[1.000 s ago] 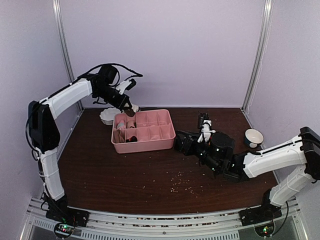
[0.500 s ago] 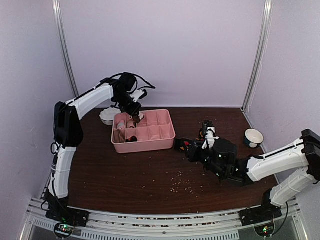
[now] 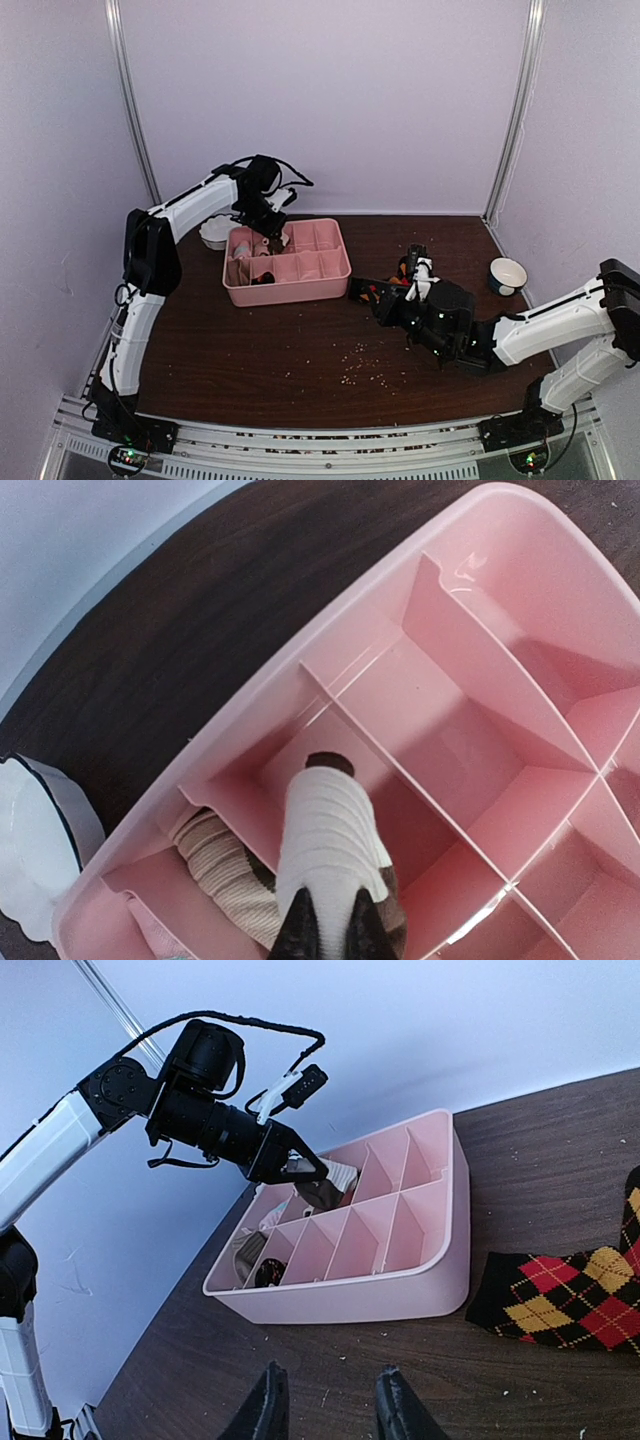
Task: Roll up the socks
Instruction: Place the sock in the storage box.
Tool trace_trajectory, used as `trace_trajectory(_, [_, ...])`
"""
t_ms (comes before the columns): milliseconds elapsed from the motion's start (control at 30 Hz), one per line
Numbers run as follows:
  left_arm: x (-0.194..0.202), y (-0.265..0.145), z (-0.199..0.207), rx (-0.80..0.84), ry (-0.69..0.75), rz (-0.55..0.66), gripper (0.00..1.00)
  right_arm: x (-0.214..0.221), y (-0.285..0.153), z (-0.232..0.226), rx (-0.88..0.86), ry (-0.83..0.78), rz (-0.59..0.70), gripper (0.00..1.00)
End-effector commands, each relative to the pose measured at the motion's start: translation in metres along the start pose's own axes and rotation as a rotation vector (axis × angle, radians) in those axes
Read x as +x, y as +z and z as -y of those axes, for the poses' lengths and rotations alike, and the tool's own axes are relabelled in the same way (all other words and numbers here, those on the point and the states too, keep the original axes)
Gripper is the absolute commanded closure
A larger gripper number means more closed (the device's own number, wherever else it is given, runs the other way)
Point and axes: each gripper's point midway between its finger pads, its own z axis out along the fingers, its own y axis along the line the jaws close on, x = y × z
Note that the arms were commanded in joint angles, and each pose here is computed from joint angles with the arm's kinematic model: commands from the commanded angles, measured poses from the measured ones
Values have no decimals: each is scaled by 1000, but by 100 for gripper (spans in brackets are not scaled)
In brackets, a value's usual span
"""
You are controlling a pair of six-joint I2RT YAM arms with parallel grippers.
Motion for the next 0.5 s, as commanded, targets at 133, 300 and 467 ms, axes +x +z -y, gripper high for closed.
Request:
trace_trajectory(133, [-5, 20, -2, -20, -28, 13, 100, 8, -2, 6, -6, 44, -13, 70])
trace_trajectory(300, [-5, 29, 11, 28, -33, 17, 99, 15, -1, 8, -4, 59, -30, 70])
trace_trajectory(467, [-9, 31, 25, 98, -46, 33, 84, 16, -2, 8, -8, 65, -35, 70])
